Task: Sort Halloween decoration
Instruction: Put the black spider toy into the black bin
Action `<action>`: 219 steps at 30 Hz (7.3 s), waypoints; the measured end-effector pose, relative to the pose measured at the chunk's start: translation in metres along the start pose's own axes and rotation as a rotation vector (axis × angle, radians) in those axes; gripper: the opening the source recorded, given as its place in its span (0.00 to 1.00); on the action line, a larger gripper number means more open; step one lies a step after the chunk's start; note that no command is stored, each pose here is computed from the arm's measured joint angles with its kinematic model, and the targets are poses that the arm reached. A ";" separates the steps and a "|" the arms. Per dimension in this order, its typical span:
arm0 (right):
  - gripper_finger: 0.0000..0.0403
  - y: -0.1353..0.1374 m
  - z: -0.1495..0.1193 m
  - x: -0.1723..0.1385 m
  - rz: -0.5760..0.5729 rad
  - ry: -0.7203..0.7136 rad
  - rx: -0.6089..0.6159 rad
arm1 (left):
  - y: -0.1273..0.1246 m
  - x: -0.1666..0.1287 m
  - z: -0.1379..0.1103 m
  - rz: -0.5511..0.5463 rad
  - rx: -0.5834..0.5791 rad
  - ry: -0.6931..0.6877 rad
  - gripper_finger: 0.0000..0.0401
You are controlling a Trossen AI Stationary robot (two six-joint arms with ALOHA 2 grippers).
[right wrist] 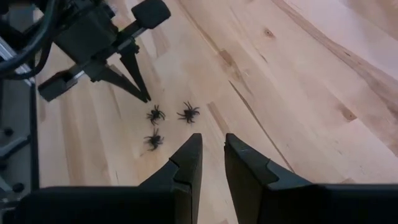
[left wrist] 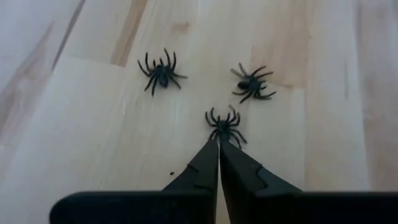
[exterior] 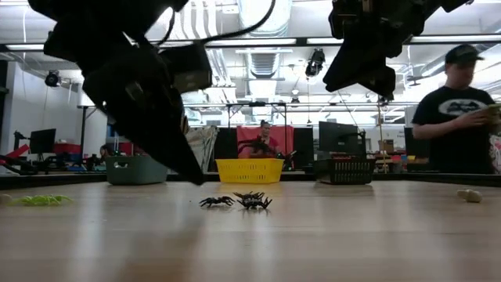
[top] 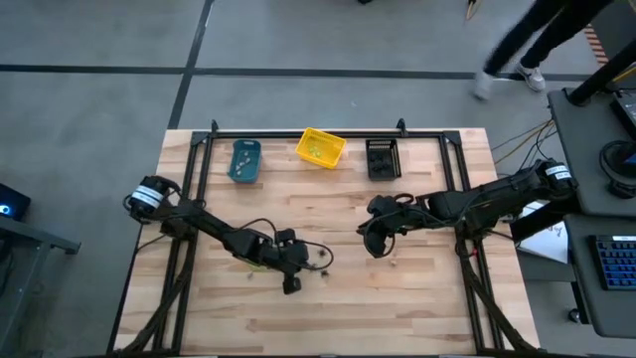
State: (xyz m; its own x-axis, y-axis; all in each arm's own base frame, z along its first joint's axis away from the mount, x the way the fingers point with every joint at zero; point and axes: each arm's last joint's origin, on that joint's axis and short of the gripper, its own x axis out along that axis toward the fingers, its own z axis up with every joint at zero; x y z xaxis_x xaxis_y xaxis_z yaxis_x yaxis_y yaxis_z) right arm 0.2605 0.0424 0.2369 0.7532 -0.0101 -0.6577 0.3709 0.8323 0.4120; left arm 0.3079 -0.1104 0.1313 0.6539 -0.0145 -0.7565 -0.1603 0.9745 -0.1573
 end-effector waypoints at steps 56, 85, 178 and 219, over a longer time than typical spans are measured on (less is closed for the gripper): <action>0.41 0.061 -0.019 0.150 0.045 0.239 -0.103 | 0.009 0.017 -0.032 -0.097 0.048 -0.121 0.00; 0.41 0.073 -0.036 0.148 -0.001 0.033 -0.467 | 0.007 0.015 -0.029 -0.104 0.059 -0.154 0.00; 0.02 -0.009 0.077 0.121 0.092 0.153 0.262 | 0.020 -0.089 -0.009 -0.085 -0.053 -0.383 0.00; 0.07 -0.271 0.122 0.002 -0.483 0.156 0.405 | 0.070 -0.100 0.040 0.144 -0.158 -0.392 0.00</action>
State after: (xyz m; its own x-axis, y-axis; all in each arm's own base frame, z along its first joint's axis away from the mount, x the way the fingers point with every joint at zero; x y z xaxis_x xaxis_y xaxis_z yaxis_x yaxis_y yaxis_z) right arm 0.2278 -0.2507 0.2003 0.3741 -0.2247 -0.8998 0.8465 0.4789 0.2324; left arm 0.2606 -0.0317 0.2211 0.8425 0.2346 -0.4849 -0.3615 0.9136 -0.1862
